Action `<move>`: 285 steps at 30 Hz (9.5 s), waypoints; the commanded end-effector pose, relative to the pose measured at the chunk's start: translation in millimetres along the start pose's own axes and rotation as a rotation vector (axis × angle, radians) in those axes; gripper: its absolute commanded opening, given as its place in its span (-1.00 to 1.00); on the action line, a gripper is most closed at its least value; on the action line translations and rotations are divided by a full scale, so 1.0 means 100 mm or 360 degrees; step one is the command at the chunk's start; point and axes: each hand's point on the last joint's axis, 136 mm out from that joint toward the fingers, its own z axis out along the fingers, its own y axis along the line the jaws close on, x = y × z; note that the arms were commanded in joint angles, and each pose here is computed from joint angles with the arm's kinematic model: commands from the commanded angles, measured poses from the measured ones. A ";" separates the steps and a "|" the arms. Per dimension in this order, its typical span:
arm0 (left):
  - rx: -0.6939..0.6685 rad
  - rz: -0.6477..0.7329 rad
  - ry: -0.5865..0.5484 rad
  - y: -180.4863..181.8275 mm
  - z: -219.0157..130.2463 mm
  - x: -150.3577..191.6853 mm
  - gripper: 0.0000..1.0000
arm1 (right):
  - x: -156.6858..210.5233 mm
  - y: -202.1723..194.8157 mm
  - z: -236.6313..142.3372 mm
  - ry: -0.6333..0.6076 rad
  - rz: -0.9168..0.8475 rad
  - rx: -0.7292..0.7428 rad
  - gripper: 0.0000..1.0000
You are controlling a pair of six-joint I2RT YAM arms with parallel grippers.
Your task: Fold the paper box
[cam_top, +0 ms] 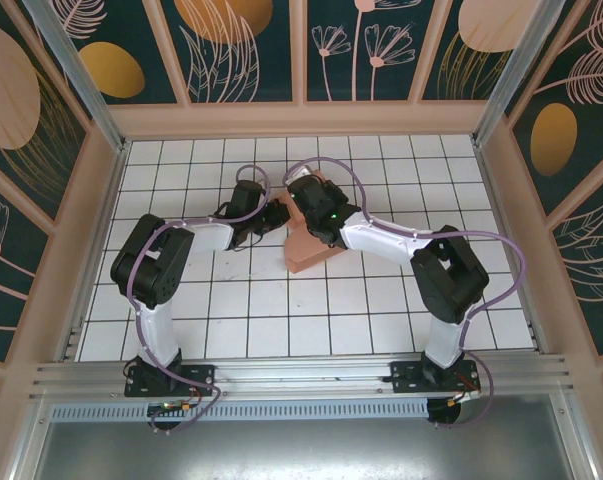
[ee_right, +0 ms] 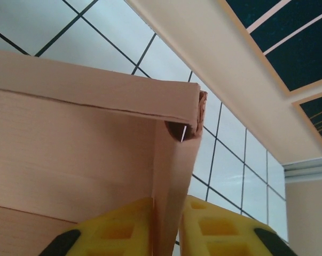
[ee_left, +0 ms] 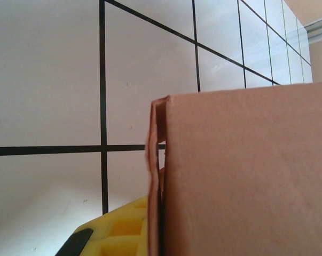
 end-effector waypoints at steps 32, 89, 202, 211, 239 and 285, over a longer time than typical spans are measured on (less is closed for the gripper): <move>0.0242 0.0050 -0.0043 -0.51 -0.05 -0.20 -1.00 | 0.13 0.21 0.11 0.0012 -0.0261 0.0267 -1.00; -0.1095 0.1194 0.0915 0.69 -0.87 0.01 -1.00 | 0.26 -0.71 -0.48 -0.0442 0.1253 -0.0701 0.53; -0.0209 0.0201 0.0010 0.33 -0.54 -0.20 0.41 | 1.31 0.24 -0.09 0.0271 0.1477 -0.0956 0.40; -0.0077 0.0313 0.0205 0.01 0.04 -0.29 0.42 | 1.45 0.11 -0.31 0.0197 0.1454 -0.0914 0.40; -0.0577 0.0489 -0.0793 -0.24 -1.25 -1.04 0.98 | 1.74 -0.02 0.09 0.0410 0.1681 -0.0961 -0.15; -0.0517 0.1462 0.0555 -0.38 -1.12 -0.25 -0.16 | 1.14 -0.26 -0.35 -0.0029 0.1291 -0.1035 0.10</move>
